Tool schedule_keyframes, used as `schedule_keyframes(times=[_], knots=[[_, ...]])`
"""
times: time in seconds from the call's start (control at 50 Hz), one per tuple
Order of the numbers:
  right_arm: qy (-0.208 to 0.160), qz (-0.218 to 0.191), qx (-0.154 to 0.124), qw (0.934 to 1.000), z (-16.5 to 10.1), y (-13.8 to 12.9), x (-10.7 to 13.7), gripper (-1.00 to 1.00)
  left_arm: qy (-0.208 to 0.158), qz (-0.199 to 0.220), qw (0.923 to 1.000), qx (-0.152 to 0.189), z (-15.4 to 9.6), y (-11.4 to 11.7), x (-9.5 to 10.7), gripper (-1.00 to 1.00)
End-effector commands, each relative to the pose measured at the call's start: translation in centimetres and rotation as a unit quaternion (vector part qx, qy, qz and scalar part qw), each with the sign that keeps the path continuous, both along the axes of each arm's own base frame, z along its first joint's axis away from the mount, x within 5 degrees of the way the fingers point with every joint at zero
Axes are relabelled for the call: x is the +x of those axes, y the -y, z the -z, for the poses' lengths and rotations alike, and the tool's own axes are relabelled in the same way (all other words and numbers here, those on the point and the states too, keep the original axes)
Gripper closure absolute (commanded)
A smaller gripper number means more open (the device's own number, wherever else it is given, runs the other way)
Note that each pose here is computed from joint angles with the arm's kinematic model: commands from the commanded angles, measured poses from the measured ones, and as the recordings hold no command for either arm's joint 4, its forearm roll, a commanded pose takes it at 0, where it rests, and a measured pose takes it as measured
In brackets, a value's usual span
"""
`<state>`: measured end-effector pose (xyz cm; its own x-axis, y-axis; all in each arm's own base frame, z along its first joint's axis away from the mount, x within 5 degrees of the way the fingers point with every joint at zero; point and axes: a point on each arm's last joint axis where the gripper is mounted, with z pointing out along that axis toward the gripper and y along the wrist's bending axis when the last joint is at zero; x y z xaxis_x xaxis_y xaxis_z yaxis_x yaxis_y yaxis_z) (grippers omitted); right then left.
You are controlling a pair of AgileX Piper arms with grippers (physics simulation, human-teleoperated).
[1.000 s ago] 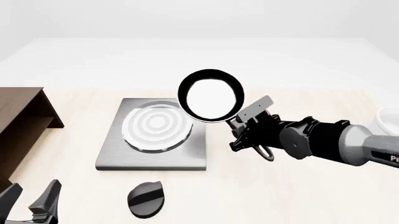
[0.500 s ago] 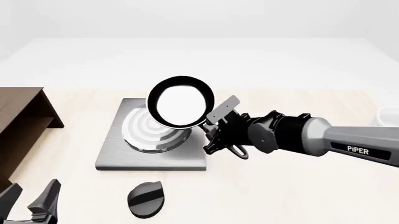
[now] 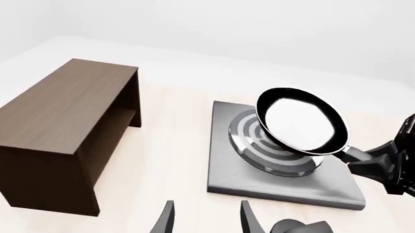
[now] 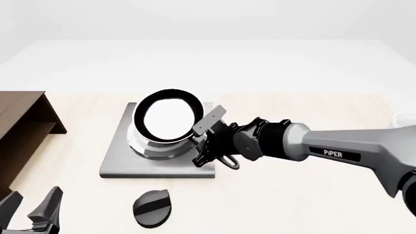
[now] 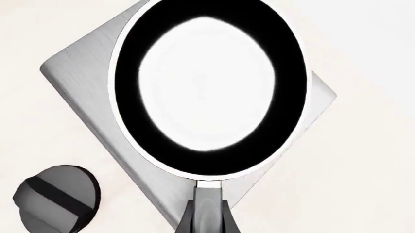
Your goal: Turn on the stove and put the frying pan on it.
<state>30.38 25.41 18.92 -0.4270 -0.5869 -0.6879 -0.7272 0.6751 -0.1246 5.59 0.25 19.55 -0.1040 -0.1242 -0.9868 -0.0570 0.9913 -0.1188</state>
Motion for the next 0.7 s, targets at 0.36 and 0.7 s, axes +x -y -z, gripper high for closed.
schedule_keyframes(times=[0.36,0.7], knots=[[-0.006,-0.004,0.012,0.9999,0.6,-2.6,1.1,1.00,-0.001,-0.001,1.0000,-0.007,0.0,0.0,0.0,-1.00],[-0.009,-0.001,0.006,0.9999,1.5,-2.6,1.8,1.00,-0.001,-0.001,1.0000,-0.010,0.0,0.0,0.0,-1.00]])
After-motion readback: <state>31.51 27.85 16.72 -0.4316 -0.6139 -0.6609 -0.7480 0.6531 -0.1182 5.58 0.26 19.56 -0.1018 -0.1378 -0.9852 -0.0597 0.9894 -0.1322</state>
